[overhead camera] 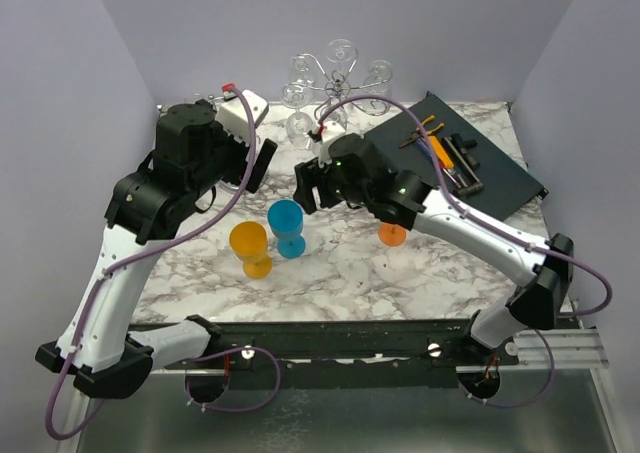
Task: Place the wine glass upside down on the wine glass rack
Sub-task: Pick up the wine glass at the center of the board.
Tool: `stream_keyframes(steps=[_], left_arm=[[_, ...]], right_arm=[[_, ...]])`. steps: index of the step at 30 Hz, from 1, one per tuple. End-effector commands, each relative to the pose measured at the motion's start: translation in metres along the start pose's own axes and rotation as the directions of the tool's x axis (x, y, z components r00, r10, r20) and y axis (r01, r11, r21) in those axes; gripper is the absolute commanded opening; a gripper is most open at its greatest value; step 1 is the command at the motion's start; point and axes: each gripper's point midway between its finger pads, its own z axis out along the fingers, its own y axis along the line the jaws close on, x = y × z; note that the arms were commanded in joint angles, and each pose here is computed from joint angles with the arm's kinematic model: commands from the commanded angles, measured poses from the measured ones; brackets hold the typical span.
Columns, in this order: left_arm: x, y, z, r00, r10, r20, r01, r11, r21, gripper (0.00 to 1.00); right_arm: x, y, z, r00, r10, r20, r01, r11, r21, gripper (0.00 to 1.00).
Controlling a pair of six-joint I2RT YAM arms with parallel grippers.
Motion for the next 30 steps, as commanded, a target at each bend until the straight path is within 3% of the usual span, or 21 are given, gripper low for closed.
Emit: stream_keyframes(steps=[1,14,18,20,24,25,30], left_arm=[[0.009,0.0,-0.02,1.0,-0.025,0.016,0.025,1.0,-0.005,0.99],[0.022,-0.008,-0.028,1.0,-0.007,0.018,0.006,0.999,0.034,0.99],[0.027,-0.012,-0.023,1.0,0.001,0.001,-0.001,0.999,0.048,0.99],[0.031,-0.013,-0.02,1.0,0.003,-0.011,-0.002,0.999,0.052,0.99],[0.035,-0.018,-0.017,1.0,-0.005,-0.024,0.007,0.997,0.074,0.99],[0.036,-0.02,-0.015,1.0,-0.008,-0.028,0.01,0.997,0.079,0.99],[0.033,-0.026,-0.011,0.999,-0.023,-0.028,0.026,0.993,0.113,0.99]], right_arm=[[0.032,-0.015,0.029,0.996,-0.019,-0.086,0.028,0.993,0.112,0.74],[0.075,-0.017,0.094,0.978,-0.046,-0.201,0.073,0.989,0.13,0.67],[0.088,-0.016,0.103,0.97,-0.049,-0.236,0.078,0.99,0.117,0.61],[0.096,-0.018,0.105,0.965,-0.05,-0.258,0.083,0.989,0.121,0.52],[0.095,-0.023,0.098,0.965,-0.063,-0.256,0.1,0.986,0.135,0.09],[0.091,-0.025,0.094,0.967,-0.068,-0.247,0.105,0.984,0.14,0.02],[0.052,-0.032,0.057,0.986,-0.084,-0.147,0.111,0.976,0.187,0.01]])
